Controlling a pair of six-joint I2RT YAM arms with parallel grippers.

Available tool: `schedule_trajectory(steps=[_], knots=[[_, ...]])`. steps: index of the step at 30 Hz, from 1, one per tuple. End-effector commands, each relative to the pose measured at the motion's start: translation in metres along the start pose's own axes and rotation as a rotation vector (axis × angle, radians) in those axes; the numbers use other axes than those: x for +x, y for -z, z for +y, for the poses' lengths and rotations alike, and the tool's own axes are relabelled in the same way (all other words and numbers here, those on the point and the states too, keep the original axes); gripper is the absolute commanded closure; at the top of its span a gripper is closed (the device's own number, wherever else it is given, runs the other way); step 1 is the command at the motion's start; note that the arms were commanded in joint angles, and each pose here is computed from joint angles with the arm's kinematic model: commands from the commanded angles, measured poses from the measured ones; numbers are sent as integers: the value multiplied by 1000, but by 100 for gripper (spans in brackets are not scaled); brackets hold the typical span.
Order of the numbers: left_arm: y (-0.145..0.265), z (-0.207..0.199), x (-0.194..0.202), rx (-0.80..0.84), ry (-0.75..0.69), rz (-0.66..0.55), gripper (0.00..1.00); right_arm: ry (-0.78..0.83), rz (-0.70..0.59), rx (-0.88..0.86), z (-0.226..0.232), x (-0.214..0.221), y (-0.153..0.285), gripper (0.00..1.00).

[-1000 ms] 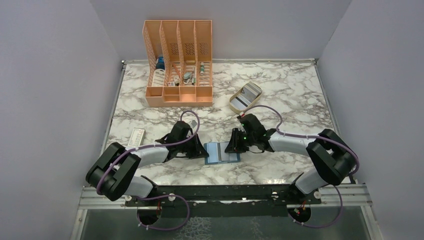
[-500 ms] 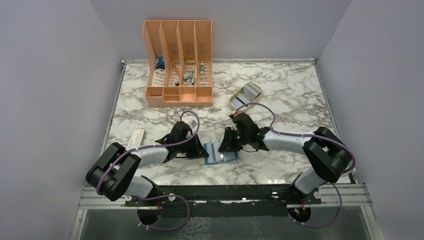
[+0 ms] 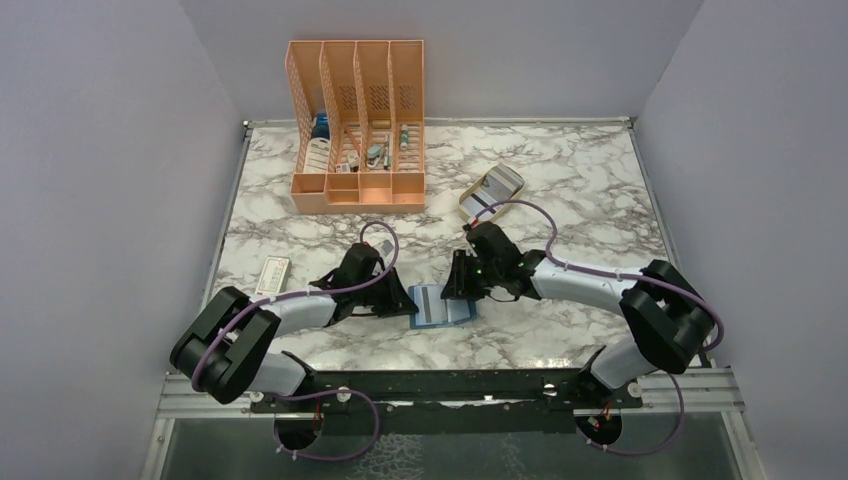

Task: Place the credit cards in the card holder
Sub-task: Insert the credit card into the card holder.

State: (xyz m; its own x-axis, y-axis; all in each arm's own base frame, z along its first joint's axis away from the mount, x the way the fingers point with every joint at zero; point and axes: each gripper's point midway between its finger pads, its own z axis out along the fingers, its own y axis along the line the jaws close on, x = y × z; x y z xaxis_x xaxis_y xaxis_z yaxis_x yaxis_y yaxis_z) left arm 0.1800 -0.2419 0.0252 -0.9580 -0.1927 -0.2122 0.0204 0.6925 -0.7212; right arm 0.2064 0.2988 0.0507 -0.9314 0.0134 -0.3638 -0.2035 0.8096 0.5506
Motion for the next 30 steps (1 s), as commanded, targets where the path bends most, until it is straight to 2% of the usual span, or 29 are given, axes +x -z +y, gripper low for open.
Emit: schedule_trajectory(steps=[1,16,30], knots=[[1,-7,-2,35,-12,-13,87,20,-14,-9,7,-4,2,72],[-1,-2,4,21,-1,-4,85,28,12,-29,12,4,-17,68],[-1,-10,4,39,-9,0,85,32,17,-75,22,9,-18,81]])
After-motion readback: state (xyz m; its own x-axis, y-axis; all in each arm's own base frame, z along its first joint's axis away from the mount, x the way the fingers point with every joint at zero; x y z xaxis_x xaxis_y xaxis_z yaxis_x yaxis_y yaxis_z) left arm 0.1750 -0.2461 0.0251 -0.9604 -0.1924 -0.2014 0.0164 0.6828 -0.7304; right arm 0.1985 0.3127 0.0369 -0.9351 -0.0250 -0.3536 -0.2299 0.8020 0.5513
